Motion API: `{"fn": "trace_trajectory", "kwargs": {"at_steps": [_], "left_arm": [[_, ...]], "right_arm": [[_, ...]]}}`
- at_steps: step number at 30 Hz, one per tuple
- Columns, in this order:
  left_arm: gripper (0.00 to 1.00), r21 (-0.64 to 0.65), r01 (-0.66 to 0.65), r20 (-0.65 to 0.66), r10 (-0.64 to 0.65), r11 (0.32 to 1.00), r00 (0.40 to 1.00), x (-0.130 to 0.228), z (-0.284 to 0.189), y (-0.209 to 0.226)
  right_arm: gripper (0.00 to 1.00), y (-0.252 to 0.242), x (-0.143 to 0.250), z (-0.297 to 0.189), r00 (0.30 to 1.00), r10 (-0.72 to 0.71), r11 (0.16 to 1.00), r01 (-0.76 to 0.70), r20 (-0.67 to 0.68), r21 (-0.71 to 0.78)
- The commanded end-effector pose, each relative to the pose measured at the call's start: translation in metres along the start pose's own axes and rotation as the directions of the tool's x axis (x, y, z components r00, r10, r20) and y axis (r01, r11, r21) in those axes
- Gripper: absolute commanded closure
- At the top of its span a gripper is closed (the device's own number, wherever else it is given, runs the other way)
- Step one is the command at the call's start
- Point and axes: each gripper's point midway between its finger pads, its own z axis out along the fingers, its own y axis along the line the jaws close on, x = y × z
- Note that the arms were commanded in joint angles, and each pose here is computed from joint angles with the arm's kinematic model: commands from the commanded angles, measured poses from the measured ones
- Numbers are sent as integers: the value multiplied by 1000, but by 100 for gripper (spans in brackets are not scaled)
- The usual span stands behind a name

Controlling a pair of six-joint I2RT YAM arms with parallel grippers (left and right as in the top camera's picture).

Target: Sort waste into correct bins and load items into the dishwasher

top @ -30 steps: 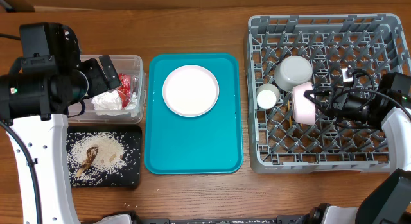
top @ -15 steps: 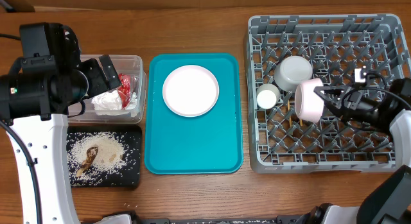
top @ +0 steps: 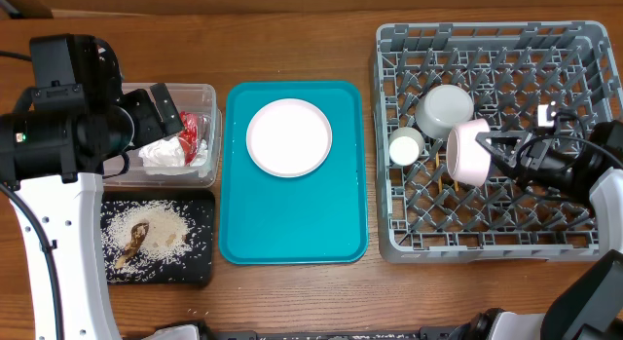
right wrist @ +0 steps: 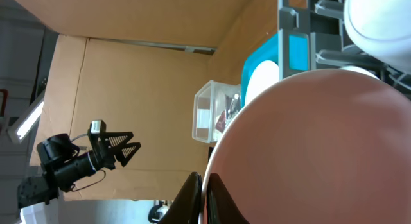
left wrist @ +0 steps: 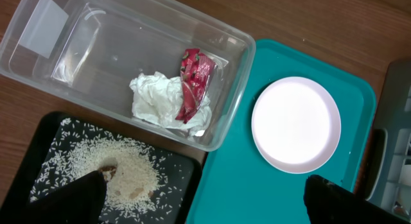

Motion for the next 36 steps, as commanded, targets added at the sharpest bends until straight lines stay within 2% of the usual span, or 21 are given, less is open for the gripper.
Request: {"fn": "trace_trajectory", "kwargs": {"at_steps": [1, 17, 22, 36], "left_arm": [[0, -8, 0, 5, 0, 1000, 1000, -3, 1, 2], [0, -8, 0, 5, 0, 1000, 1000, -3, 1, 2], [0, -8, 0, 5, 0, 1000, 1000, -3, 1, 2], [0, -8, 0, 5, 0, 1000, 1000, -3, 1, 2]], "right_arm": [[96, -4, 6, 1, 1000, -5, 999, 5, 3, -43], [96, -10, 7, 3, 1000, -23, 997, 24, 7, -67], [96, -19, 4, 3, 999, -53, 999, 53, 8, -12], [96, -30, 8, 5, 997, -71, 997, 71, 13, -8]]}}
